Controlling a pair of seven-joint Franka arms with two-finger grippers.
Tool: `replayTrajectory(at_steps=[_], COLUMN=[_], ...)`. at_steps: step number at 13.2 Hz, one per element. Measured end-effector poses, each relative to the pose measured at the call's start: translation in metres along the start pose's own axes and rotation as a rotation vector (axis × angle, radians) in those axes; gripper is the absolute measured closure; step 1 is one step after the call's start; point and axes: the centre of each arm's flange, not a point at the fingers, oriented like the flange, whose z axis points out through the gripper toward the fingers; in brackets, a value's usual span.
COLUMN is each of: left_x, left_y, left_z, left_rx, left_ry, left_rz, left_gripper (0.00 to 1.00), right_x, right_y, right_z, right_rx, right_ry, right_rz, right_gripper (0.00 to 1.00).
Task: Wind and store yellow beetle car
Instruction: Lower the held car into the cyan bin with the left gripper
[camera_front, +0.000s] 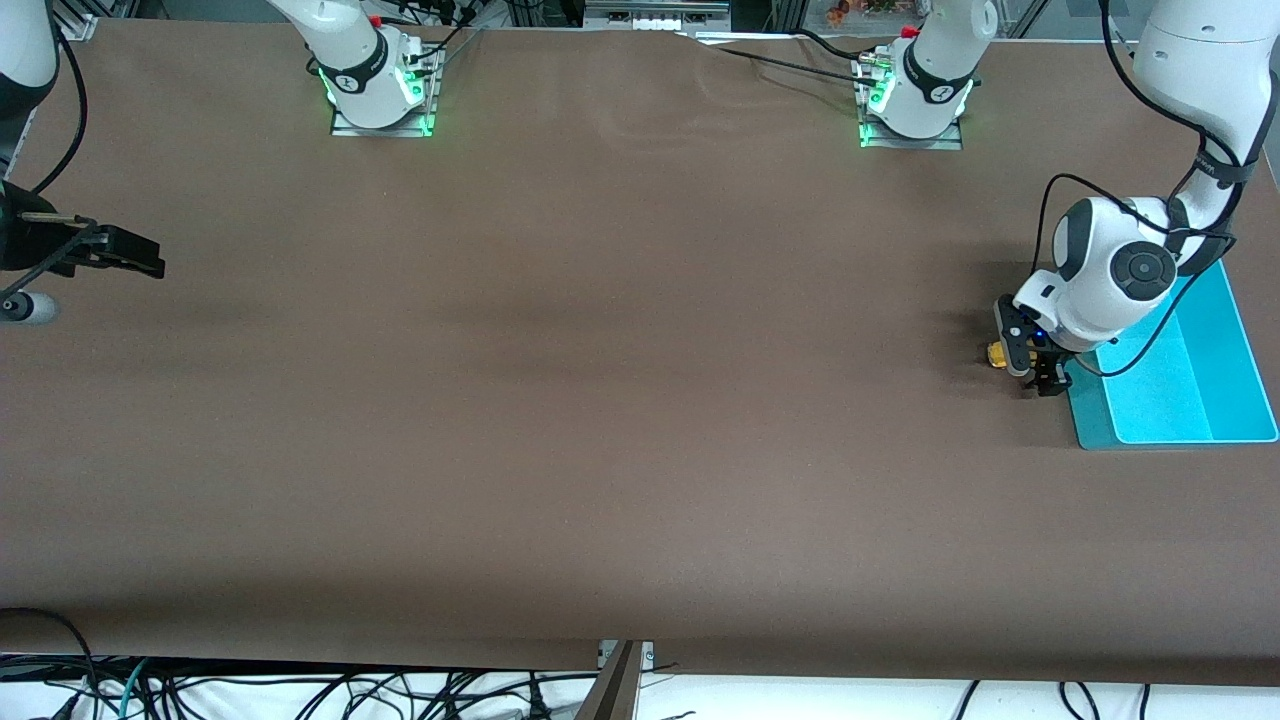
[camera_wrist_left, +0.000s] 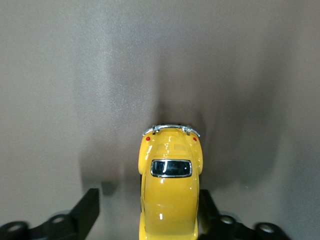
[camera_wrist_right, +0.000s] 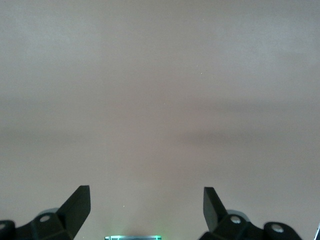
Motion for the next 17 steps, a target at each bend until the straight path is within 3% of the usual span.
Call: replayTrajectory(at_steps=[3, 6, 9, 11, 14, 17], left_x=[0.000, 0.006, 0.029, 0.024, -0.017, -0.101], left_y=[-0.001, -0.007, -0.018, -0.031, -0.046, -0.036], left_z=[-0.002, -0.019, -0.076, -0.127, -0.183, -0.172], left_rx=[0.005, 0.004, -0.098, -0.185, -0.264, -0.294], left_ry=[0.000, -0.001, 0.008, -0.026, -0.057, -0.029], left_rz=[0.002, 0.009, -0.012, -0.025, -0.073, -0.073], left_gripper=[0.54, 0.55, 0.55, 0.55, 0.55, 0.55], right_x=[0.005, 0.004, 0.003, 0.002, 0.003, 0.003], right_y=[-0.006, -0.006, -0.006, -0.007, -0.016, -0.022], right_z=[0.007, 0.003, -0.002, -0.004, -0.005, -0.006], right_rx=[0.000, -0.001, -0.001, -0.001, -0.005, -0.014], right_ry=[-0.012, -0.002, 0.007, 0.010, 0.015, 0.018], right_rz=[-0.009, -0.007, -0.006, -0.008, -0.023, -0.031], right_gripper=[0.00, 0.00, 0.00, 0.00, 0.00, 0.00])
